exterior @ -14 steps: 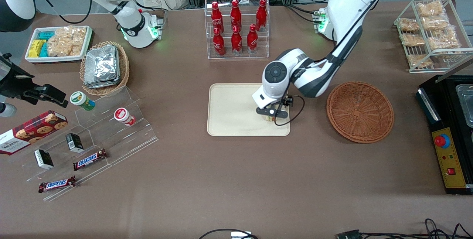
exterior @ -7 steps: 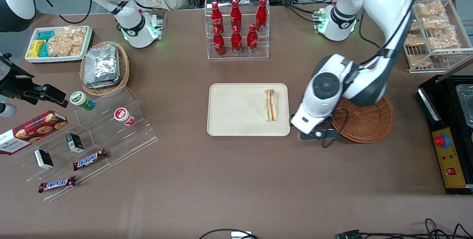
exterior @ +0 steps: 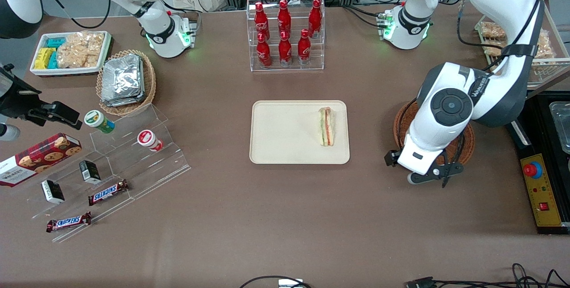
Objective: Place sandwich from basket to tray
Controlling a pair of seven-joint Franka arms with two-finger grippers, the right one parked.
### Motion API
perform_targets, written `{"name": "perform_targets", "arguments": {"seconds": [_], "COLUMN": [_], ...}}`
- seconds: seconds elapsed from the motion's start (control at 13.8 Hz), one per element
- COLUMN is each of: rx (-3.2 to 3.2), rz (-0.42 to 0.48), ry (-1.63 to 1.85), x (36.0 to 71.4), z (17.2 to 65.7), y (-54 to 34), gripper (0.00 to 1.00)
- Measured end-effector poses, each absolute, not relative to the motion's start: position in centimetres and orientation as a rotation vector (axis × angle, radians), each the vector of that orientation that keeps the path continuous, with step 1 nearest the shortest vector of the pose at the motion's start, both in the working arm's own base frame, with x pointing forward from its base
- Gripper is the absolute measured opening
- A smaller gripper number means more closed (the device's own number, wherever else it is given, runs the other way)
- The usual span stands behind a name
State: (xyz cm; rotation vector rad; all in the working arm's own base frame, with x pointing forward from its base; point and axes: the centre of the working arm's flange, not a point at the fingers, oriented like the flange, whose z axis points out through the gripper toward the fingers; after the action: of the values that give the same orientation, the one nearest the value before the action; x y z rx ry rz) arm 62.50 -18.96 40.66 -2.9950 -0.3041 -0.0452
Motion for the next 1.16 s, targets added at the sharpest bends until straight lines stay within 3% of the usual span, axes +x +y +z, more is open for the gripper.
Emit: {"name": "perform_targets", "arguments": {"seconds": [0.65,1.16], "rx": [-3.036,-3.084], "rz": [0.048,0.074], "ry": [-0.086,0.097], "x": [63.8,60.1], "z": [46.2,55.1], "y": [-9.9,-2.3], "gripper": [1.0,1.0]}}
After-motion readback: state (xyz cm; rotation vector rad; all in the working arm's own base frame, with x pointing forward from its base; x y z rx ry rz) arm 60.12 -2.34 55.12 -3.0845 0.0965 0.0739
